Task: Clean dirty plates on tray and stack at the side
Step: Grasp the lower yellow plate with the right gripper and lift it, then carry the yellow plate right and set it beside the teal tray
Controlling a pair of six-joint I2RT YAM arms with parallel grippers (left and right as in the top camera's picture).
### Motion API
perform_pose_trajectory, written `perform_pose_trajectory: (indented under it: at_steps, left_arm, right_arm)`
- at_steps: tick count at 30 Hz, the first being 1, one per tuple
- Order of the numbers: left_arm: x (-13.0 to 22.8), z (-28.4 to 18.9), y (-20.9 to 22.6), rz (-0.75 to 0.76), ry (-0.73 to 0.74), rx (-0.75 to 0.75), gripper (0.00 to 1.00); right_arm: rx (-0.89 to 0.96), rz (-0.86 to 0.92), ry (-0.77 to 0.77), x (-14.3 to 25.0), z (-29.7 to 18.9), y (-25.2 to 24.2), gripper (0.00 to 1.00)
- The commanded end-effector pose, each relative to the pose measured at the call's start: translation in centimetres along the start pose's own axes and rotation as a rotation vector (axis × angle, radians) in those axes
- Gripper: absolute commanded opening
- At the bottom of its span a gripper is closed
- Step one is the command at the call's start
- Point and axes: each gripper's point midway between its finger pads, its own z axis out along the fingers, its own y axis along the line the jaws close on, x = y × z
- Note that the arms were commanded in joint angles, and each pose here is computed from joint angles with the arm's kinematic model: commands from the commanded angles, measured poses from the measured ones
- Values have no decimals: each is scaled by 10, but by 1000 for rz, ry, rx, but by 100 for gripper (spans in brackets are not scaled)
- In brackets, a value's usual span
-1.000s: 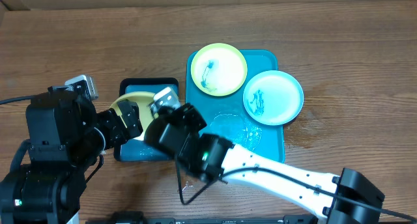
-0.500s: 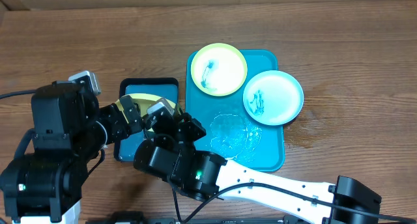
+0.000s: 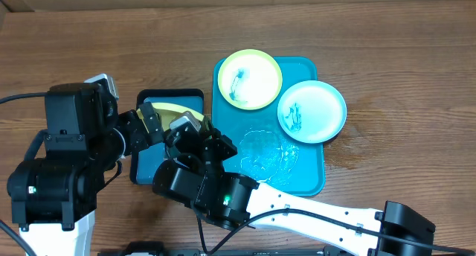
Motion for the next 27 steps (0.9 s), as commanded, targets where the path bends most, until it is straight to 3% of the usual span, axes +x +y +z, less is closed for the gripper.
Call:
perform_pose_trajectory:
  at_steps: [1, 6, 10, 15, 27]
  left_arm:
    - [-25, -25, 10, -4, -138, -60, 99]
    - [-41, -55, 31, -84, -288, -160, 100]
    - [-43, -71, 46, -108, -360, -232, 100]
    - [-40, -73, 48, -108, -358, -239, 100]
    - [-40, -73, 48, -107, -357, -239, 100]
  right_arm:
    - [17, 34, -28, -14, -7, -7, 4]
    - [30, 37, -33, -15, -7, -9, 4]
    - [146, 58, -65, -21, -9, -29, 4]
    - [260, 91, -102, -28, -15, -47, 4]
    - [245, 105, -119, -32, -21, -41, 4]
